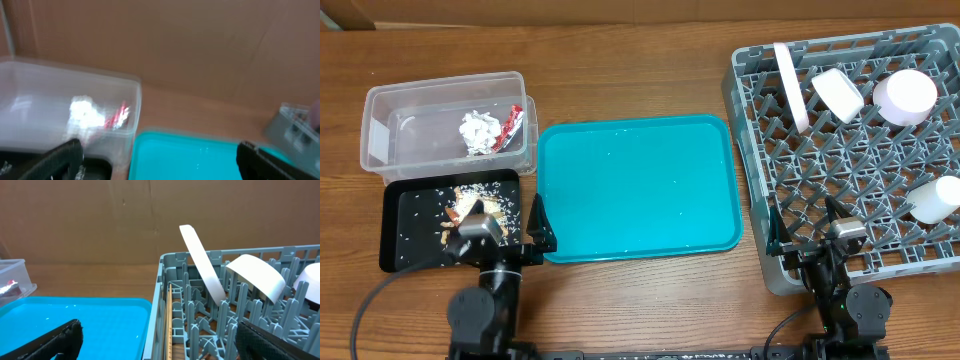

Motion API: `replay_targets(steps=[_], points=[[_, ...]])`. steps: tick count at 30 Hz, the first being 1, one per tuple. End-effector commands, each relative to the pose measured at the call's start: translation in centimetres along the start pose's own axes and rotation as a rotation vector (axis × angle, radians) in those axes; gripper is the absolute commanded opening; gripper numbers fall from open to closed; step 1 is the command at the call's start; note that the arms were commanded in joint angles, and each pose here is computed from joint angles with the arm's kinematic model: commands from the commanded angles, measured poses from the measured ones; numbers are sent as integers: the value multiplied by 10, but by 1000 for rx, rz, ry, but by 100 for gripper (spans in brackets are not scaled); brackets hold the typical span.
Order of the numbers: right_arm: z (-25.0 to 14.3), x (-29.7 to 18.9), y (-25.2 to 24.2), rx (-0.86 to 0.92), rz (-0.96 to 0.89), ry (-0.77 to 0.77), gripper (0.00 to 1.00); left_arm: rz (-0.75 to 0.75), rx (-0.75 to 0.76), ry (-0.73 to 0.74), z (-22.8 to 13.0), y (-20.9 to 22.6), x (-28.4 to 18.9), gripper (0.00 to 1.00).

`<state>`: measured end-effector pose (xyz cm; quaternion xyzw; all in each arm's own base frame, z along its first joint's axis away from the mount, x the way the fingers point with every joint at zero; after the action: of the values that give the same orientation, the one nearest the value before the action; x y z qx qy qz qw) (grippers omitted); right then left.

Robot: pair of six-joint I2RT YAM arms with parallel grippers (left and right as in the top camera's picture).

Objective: Sort waste into correct bins and load items into the dishwasher

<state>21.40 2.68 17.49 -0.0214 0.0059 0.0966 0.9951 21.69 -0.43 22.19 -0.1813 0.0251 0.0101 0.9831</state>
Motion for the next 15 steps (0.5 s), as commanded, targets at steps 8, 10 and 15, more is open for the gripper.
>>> replay_targets(steps=[8, 10, 15], points=[[-1, 0, 1, 6, 3, -8, 100, -118, 226, -163, -20, 0, -1, 100], [-1, 0, 1, 6, 3, -8, 100, -101, 207, -89, -35, 6, 1, 100], [-1, 0, 1, 6, 3, -8, 100, -59, 193, 31, -60, 17, 2, 100]])
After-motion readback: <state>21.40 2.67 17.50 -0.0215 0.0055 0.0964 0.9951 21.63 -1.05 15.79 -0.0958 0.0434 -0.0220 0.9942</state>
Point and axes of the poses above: each gripper's point midway between its finger pads, its own x axis out along the fingers, its own y axis along the line the jaws close on, z = x × y, the point moved 3 cm from there along -x, back along the fingers, and after that the axes turned 7 degrees about -x, right-handed, at the moved point
